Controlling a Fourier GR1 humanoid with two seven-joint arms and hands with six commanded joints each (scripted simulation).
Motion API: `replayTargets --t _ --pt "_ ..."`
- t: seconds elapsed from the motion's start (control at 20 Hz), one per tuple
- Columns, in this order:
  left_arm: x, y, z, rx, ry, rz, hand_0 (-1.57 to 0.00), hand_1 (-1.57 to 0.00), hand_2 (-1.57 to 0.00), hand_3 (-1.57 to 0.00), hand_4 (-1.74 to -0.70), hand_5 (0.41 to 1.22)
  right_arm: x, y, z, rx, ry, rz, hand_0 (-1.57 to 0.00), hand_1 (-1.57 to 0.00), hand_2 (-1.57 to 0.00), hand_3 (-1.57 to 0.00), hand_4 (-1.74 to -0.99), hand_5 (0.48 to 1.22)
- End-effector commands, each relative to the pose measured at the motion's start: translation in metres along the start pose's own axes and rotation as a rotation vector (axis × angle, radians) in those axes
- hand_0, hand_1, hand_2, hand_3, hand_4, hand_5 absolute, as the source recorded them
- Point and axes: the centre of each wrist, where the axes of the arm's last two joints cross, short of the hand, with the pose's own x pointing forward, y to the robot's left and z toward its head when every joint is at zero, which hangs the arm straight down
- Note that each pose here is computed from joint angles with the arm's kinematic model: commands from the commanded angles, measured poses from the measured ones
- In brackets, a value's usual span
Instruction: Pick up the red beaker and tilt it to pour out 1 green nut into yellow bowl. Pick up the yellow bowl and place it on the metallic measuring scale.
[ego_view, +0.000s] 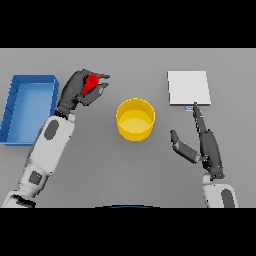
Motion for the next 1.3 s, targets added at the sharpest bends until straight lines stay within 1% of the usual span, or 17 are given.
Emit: replayTargets --t 0.0,0.1,0.2,0.3,0.35,0.4,0.45,0.5,0.55,0.65,0.75,0.8,0.85,0.9,1.0,1.1,1.25 --pt "0.002 0.000 0.001 -0.023 -0.004 -0.038 -1.56 -1.56 -1.56 -1.56 -1.73 1.119 0.001 0.002 0.003 0.001 0.002 -0.005 0.00 0.00 0.00 0.00 -1.243 0.694" --pt "0.005 -0.001 0.004 -0.053 -0.009 -0.079 -1.56 -1.56 -1.56 -1.56 -1.73 1.115 0.006 -0.001 -0.001 -0.003 0.004 -0.006 0.00 0.00 0.00 0.00 -1.243 0.700" --pt "0.006 -0.002 0.008 -0.077 -0.015 -0.102 -1.56 -1.56 -1.56 -1.56 -1.73 1.113 0.005 0.001 0.005 0.007 0.010 -0.007 0.00 0.00 0.00 0.00 -1.243 0.710" --pt "0.016 -0.002 0.004 -0.116 -0.033 -0.230 -1.57 -1.57 -1.57 -1.57 -1.74 1.112 0.005 -0.002 0.003 0.006 0.026 0.001 0.00 0.00 0.00 0.00 -1.251 0.714" --pt "0.019 -0.006 0.003 -0.143 -0.048 -0.317 -1.57 -1.57 -1.57 -1.57 -1.74 1.112 0.008 -0.002 0.000 0.002 0.013 0.004 0.00 0.00 0.00 0.00 -1.254 0.717" --pt "0.025 -0.006 -0.002 -0.156 -0.057 -0.413 -1.57 -1.57 -1.57 -1.57 -1.74 1.123 0.008 0.000 -0.001 0.008 0.014 -0.008 0.00 0.00 0.00 0.00 -1.260 0.719" --pt "0.029 -0.013 -0.006 -0.191 -0.084 -0.502 -1.57 -1.57 -1.57 -1.57 -1.74 1.137 0.008 0.003 -0.002 0.013 0.009 -0.018 0.00 0.00 0.00 0.00 -1.266 0.720" --pt "0.032 -0.010 -0.009 -0.212 -0.101 -0.590 -1.57 -1.57 -1.57 -1.57 -1.74 1.134 0.007 -0.001 -0.002 0.009 0.009 -0.017 0.00 0.00 0.00 0.00 -1.267 0.720" --pt "0.035 -0.015 -0.013 -0.234 -0.112 -0.665 -1.57 -1.57 -1.57 -1.57 -1.74 1.152 0.007 -0.002 -0.002 0.012 0.009 -0.019 0.00 0.00 0.00 0.00 -1.267 0.721" --pt "0.042 -0.016 -0.020 -0.272 -0.153 -0.794 -1.57 -1.57 -1.57 -1.57 -1.74 1.177 0.004 0.002 0.003 0.013 0.005 -0.024 0.00 0.00 0.00 0.00 -1.268 0.722" --pt "0.052 -0.015 -0.029 -0.327 -0.181 -0.920 -1.57 -1.57 -1.57 -1.57 -1.74 1.193 0.005 -0.001 0.001 0.006 0.001 -0.021 0.00 0.00 0.00 0.00 -1.264 0.717" --pt "0.054 -0.019 -0.033 -0.360 -0.190 -0.977 -1.57 -1.57 -1.57 -1.57 -1.69 1.198 0.004 0.001 0.002 0.010 -0.012 -0.026 0.00 0.00 0.00 0.00 -1.261 0.715" --pt "0.057 -0.022 -0.034 -0.407 -0.209 -1.036 -1.57 -1.57 -1.57 -1.57 -1.65 1.203 0.006 -0.001 0.001 0.000 -0.007 -0.021 0.00 0.00 0.00 0.00 -1.262 0.705" --pt "0.063 -0.022 -0.039 -0.434 -0.224 -1.098 -1.57 -1.57 -1.57 -1.57 -1.61 1.206 0.003 0.000 -0.002 0.000 0.016 -0.030 0.00 0.00 0.00 0.00 -1.258 0.697" --pt "0.073 -0.028 -0.044 -0.506 -0.226 -1.213 -1.57 -1.57 -1.57 -1.57 -1.66 1.212 0.003 -0.002 0.000 -0.016 0.004 -0.018 0.00 0.00 0.00 0.00 -1.245 0.679" --pt "0.081 -0.036 -0.049 -0.558 -0.252 -1.277 -1.57 -1.57 -1.57 -1.57 -1.68 1.215 0.003 0.006 0.000 -0.013 0.008 -0.049 0.00 0.00 0.00 0.00 -1.225 0.663" --pt "0.092 -0.045 -0.056 -0.621 -0.271 -1.401 -1.57 -1.57 -1.57 -1.57 -1.71 1.218 0.000 0.006 -0.001 -0.028 0.020 -0.045 0.00 0.00 0.00 0.00 -1.198 0.650"
